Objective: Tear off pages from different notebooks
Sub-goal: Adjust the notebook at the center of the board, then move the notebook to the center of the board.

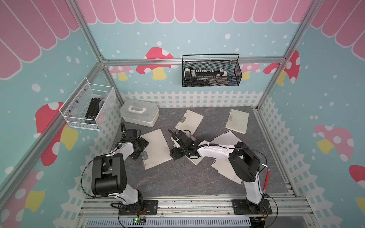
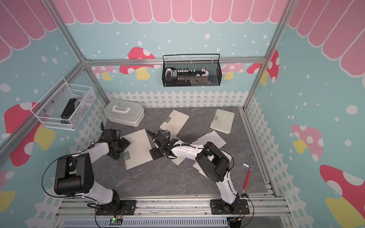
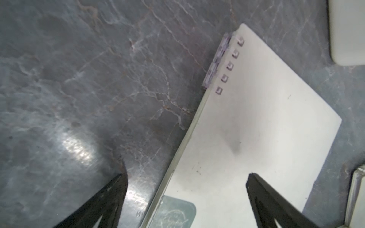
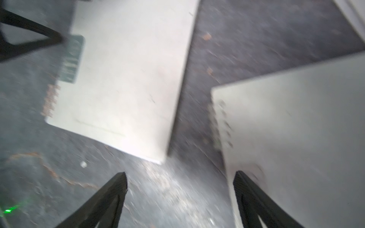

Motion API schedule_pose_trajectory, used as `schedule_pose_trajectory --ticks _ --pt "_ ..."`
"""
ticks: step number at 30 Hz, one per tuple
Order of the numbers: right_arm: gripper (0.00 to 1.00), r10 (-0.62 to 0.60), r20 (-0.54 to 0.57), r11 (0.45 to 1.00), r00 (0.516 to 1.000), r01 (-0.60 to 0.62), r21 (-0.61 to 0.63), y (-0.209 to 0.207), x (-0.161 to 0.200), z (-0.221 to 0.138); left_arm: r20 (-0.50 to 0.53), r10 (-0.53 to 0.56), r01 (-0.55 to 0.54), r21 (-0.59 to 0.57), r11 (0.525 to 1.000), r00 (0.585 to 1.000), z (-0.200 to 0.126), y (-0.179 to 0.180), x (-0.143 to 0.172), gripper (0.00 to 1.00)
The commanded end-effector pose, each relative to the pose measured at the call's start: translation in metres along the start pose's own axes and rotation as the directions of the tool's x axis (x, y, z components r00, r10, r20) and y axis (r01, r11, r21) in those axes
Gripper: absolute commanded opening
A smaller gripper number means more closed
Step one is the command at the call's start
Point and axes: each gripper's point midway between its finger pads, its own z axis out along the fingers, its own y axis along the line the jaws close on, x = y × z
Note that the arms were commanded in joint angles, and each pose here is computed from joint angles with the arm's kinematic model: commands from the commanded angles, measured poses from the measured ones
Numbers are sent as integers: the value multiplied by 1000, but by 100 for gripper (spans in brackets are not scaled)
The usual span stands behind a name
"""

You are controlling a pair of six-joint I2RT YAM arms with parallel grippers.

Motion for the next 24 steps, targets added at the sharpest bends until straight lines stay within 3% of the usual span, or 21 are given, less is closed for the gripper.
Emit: schedule_pose_trajectory --ticks 1,6,10,15,19,24 --pt "87 33 -27 990 999 -37 -138 26 -5 35 -65 25 -24 7 1000 998 9 3 12 94" --pt "85 46 -60 983 997 -56 -172 34 -8 65 -112 35 -30 43 999 993 15 -2 20 91" --pt "78 57 -65 973 996 -70 -220 42 -7 63 -145 62 -51 77 996 987 17 -11 30 88" --pt "65 70 -28 970 997 -75 -232 44 -4 36 -185 145 -118 149 982 972 13 -40 58 86" --pt "64 76 -4 971 997 -75 -226 41 2 6 -203 202 -161 199 967 958 4 -58 87 85" --pt "63 80 27 973 996 -72 -217 38 11 -24 -221 231 -180 229 957 947 -6 -55 112 86"
